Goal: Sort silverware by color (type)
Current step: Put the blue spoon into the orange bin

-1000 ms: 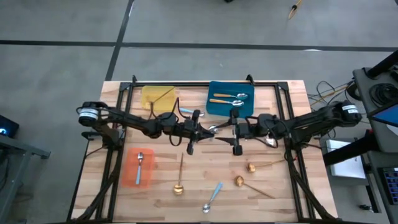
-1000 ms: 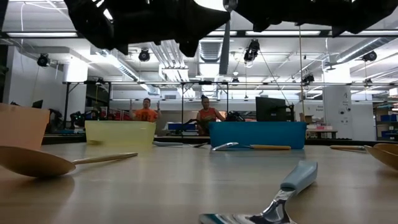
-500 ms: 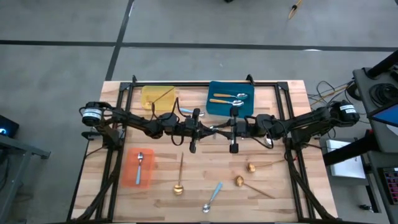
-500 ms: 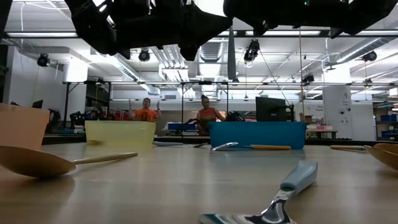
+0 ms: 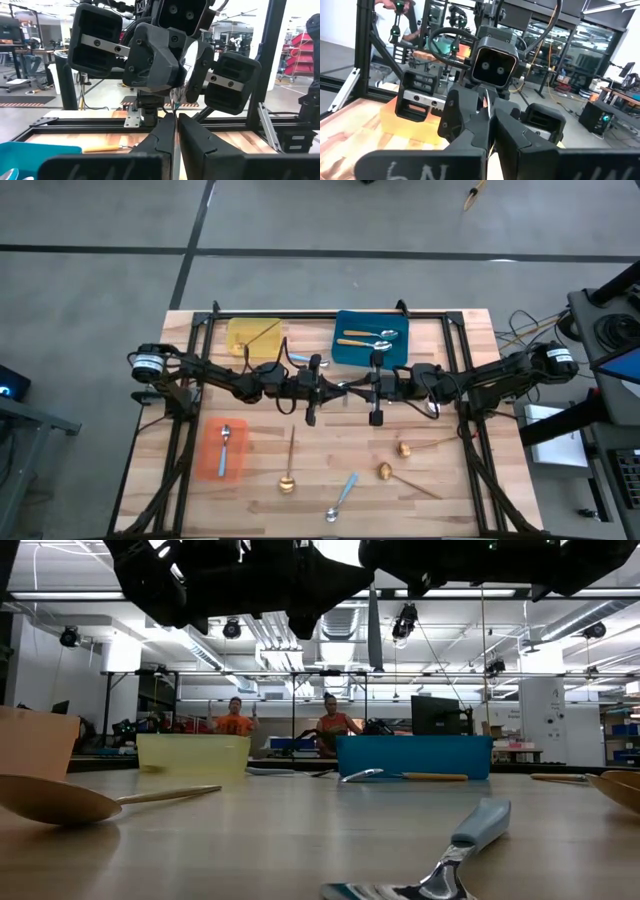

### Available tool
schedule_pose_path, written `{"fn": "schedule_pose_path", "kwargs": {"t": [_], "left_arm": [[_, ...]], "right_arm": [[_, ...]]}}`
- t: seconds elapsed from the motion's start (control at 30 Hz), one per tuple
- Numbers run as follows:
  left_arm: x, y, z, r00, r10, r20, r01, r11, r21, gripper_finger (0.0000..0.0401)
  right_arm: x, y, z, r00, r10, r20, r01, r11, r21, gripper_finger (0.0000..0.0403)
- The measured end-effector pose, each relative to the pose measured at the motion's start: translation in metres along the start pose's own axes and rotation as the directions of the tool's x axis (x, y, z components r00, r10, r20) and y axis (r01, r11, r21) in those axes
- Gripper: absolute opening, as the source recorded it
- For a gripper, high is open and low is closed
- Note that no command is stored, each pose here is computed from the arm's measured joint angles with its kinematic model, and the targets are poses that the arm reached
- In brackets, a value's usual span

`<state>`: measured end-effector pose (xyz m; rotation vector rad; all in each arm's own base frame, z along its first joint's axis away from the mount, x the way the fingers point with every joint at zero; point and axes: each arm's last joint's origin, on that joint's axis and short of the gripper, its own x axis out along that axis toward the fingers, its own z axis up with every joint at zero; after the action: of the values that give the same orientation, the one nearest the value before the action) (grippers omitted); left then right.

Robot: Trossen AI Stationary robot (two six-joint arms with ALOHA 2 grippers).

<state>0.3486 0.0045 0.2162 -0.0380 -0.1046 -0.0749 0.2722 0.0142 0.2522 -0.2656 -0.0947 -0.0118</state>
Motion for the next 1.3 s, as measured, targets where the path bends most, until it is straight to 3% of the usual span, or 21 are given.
{"fn": "schedule_pose_path", "kwargs": {"t": [0.23, 0.43, 0.67, 1.0, 1.3], "left_arm": [[0.0, 0.001, 0.0, 1.0, 0.013, -0.006, -0.013, 1.0, 0.0, 0.0062], [-0.001, 0.003, -0.002, 0.996, 0.083, -0.045, -0.082, 0.996, 0.022, 0.0123], [-0.006, 0.004, 0.004, 0.985, 0.131, -0.112, -0.123, 0.989, 0.077, 0.0178], [-0.015, 0.008, 0.01, 0.927, 0.328, -0.183, -0.302, 0.94, 0.156, 0.0186], [-0.011, 0.006, 0.007, 0.929, 0.337, -0.15, -0.321, 0.939, 0.122, 0.0185]], "right_arm": [[-0.002, -0.001, 0.002, 1.0, -0.002, -0.004, 0.002, 1.0, 0.0, 0.0009], [-0.003, -0.002, 0.002, 0.999, -0.026, -0.027, 0.026, 1.0, -0.003, 0.0009], [-0.009, -0.006, 0.004, 0.987, -0.126, -0.097, 0.122, 0.992, -0.041, 0.0009], [-0.02, -0.012, 0.007, 0.956, -0.275, -0.103, 0.273, 0.961, -0.036, 0.0009], [-0.039, -0.012, -0.002, 0.927, -0.369, 0.071, 0.367, 0.929, 0.042, 0.0009]]}}
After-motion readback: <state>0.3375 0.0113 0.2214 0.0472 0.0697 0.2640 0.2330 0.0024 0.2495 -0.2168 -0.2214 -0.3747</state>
